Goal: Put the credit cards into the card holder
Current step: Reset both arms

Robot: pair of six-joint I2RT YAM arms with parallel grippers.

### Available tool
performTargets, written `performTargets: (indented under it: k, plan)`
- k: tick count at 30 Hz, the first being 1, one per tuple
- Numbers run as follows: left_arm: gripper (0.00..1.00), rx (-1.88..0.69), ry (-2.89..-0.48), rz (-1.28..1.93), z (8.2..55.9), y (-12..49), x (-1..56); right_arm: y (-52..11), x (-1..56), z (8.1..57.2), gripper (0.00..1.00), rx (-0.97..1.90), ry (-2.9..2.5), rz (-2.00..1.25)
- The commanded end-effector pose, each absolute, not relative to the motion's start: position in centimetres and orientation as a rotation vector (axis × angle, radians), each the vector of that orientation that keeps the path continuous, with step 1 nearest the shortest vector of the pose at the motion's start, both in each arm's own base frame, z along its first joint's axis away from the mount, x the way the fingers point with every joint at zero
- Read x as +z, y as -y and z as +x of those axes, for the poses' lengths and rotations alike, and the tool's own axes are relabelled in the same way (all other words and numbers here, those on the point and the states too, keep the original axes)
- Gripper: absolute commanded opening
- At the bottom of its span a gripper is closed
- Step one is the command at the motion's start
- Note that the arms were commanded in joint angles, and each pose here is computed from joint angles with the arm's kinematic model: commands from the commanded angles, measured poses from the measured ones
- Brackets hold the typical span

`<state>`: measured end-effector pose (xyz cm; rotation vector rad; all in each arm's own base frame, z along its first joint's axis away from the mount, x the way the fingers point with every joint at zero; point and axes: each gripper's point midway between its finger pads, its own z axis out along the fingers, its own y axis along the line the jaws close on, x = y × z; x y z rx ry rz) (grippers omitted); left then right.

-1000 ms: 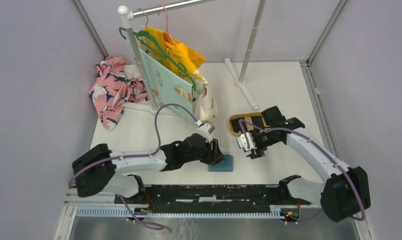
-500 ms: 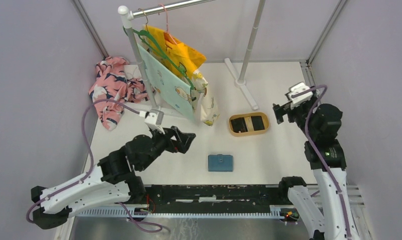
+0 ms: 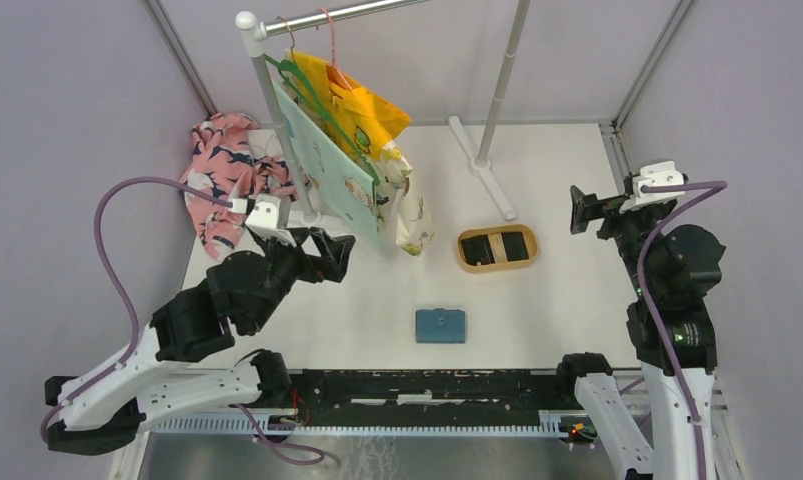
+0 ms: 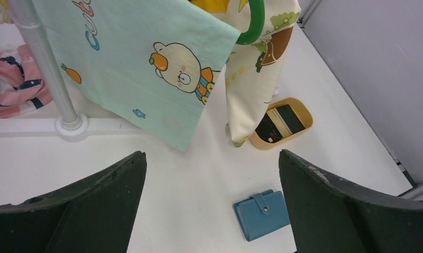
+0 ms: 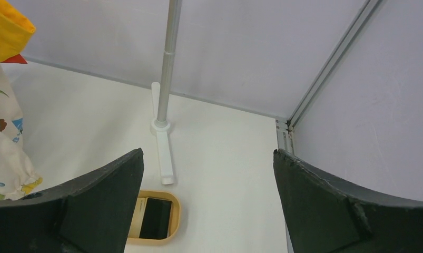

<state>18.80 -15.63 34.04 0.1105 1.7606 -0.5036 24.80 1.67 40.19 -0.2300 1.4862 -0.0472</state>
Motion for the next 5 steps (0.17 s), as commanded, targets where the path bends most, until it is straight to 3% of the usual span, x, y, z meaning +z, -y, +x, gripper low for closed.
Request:
performTargets:
  k: [1, 5]
  plan:
    - [1.0, -0.435, -1.696, 0.115, 19.17, 14.0, 35.74, -1.77, 41.2, 24.25, 0.98, -0.045, -1.469, -0.237]
    - [1.0, -0.413, -1.693, 0.129, 19.3, 13.91, 35.23, -2.47, 40.6, 24.51, 0.98, -0.012, -1.472, -0.265]
